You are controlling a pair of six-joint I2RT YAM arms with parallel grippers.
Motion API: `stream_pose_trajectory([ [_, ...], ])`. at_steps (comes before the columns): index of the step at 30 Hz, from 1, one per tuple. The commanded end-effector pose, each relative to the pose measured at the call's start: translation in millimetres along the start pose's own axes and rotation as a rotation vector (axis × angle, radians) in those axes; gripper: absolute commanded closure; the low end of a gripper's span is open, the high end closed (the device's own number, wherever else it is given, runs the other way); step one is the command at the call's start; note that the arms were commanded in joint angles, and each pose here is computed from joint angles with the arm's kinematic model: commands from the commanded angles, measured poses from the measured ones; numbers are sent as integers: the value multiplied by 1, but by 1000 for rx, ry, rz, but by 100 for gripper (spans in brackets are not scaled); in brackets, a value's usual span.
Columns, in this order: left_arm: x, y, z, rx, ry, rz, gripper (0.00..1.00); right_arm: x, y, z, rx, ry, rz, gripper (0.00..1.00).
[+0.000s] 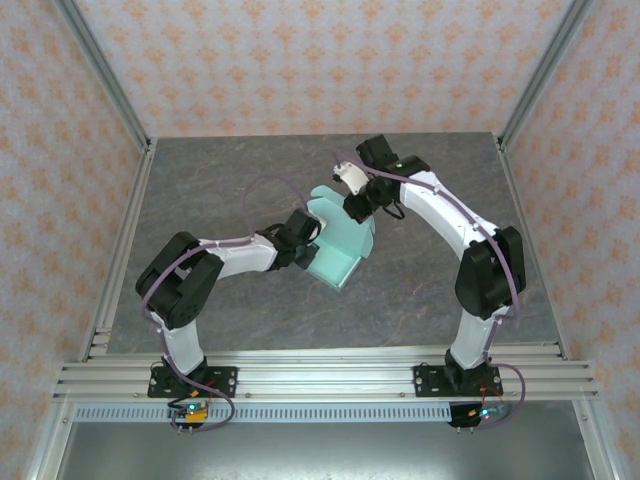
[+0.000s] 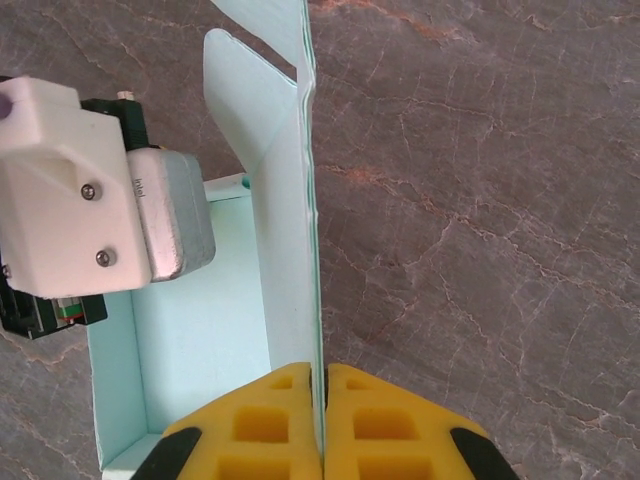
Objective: Fold the paper box
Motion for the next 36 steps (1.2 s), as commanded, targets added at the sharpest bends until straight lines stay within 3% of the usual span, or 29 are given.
stream_pose_trajectory([
  [1,-5,12,-4,45,4,115,100,-13,-6,9,24,-53,-71,96],
  [3,-5,10,-4,39,11,104,88,-10,-6,7,19,-41,-71,96],
  [8,-17,-2,5,-110,-33,-147,61,-2,-9,-5,-35,32,-83,96],
  [13,-36,6,19,-204,-63,-240,52,4,-9,-11,-62,72,-69,96],
  [18,-45,22,24,-288,-62,-266,50,6,-8,-11,-74,72,-58,96],
  [25,-23,14,10,-238,49,-290,51,8,-5,-6,-103,57,-20,96],
  [27,-17,15,7,-219,58,-240,53,7,-6,-4,-105,50,-22,97],
  [29,-11,18,5,-204,70,-194,66,6,-7,-4,-107,50,-30,97],
  [31,-5,23,2,-195,80,-147,84,7,-8,-3,-107,49,-29,97],
  [36,-5,15,-3,-107,77,-104,94,4,-7,1,-105,27,-34,98],
])
Point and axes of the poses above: each hand's point on the last joint's axis, 136 mm out from that joint toward the fingers, its own x axis out along the fingers, its own y axis along the line the jaws close on, z = x × y, the point moved 4 cm from there along -x, back along the fingers, and after that the axes turned 13 degrees about -x, right-handed, at the moved point
